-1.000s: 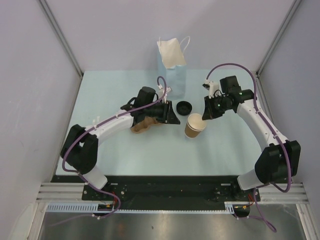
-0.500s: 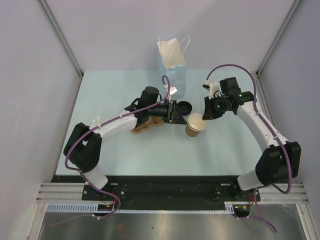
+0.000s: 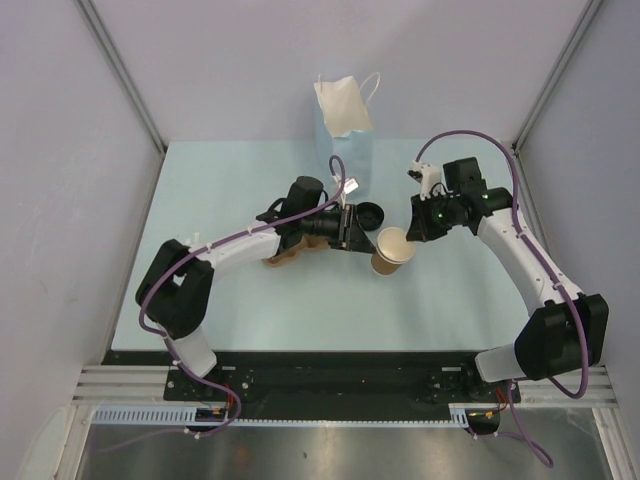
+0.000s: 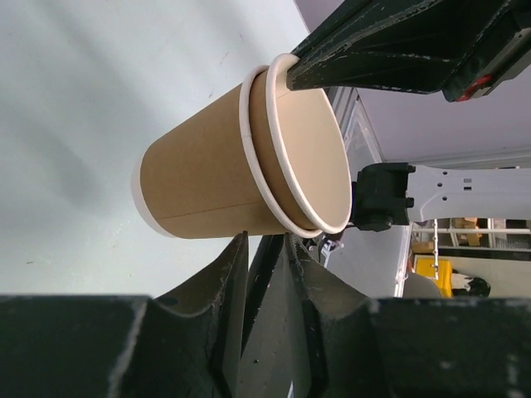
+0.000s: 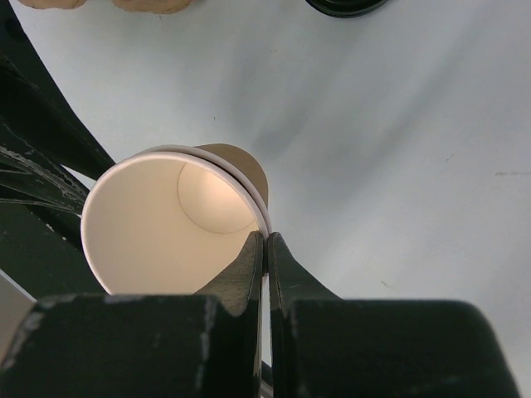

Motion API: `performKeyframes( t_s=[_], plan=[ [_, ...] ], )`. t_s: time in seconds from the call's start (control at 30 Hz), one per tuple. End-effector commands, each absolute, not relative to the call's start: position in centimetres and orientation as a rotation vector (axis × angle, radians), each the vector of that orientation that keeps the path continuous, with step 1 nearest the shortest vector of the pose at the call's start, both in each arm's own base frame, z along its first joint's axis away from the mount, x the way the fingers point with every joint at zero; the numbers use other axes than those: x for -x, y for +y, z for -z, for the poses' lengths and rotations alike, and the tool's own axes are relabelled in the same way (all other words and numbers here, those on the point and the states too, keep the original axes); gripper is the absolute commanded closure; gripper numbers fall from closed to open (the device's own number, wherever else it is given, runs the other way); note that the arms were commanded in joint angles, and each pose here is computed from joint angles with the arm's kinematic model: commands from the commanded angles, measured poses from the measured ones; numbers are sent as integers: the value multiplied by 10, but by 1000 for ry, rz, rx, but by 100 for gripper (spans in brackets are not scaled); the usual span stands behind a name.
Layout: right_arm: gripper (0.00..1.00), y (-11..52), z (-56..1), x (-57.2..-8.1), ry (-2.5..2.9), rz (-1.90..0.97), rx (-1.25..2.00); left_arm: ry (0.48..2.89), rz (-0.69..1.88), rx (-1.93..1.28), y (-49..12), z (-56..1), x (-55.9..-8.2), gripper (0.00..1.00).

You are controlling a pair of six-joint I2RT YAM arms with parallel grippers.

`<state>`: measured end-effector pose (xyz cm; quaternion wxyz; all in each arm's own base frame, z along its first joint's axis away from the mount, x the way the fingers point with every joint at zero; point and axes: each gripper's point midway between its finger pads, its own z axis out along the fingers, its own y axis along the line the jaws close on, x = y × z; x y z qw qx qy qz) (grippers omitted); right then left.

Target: Pack the takeout coffee

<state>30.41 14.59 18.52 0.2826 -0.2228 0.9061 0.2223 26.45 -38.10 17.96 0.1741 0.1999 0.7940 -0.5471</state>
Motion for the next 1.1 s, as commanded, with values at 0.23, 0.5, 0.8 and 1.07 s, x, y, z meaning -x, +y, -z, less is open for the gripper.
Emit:
performKeyframes(
  t_s=[0.23, 0.5, 0.8, 1.07],
  plan=[
    [100, 140, -193, -306, 2377, -579, 585, 2107, 1648, -640, -391, -216, -263, 72],
    [100, 143, -196, -305, 2366, -614, 576, 2134, 1642, -620, -393, -210, -267, 73],
    [100, 142, -197, -303, 2368, -615, 576, 2138, 1659, -615, -397, -209, -270, 73],
    [100, 147, -202, -299, 2350, -653, 580, 2163, 1663, -594, -399, -202, -273, 74]
  ],
)
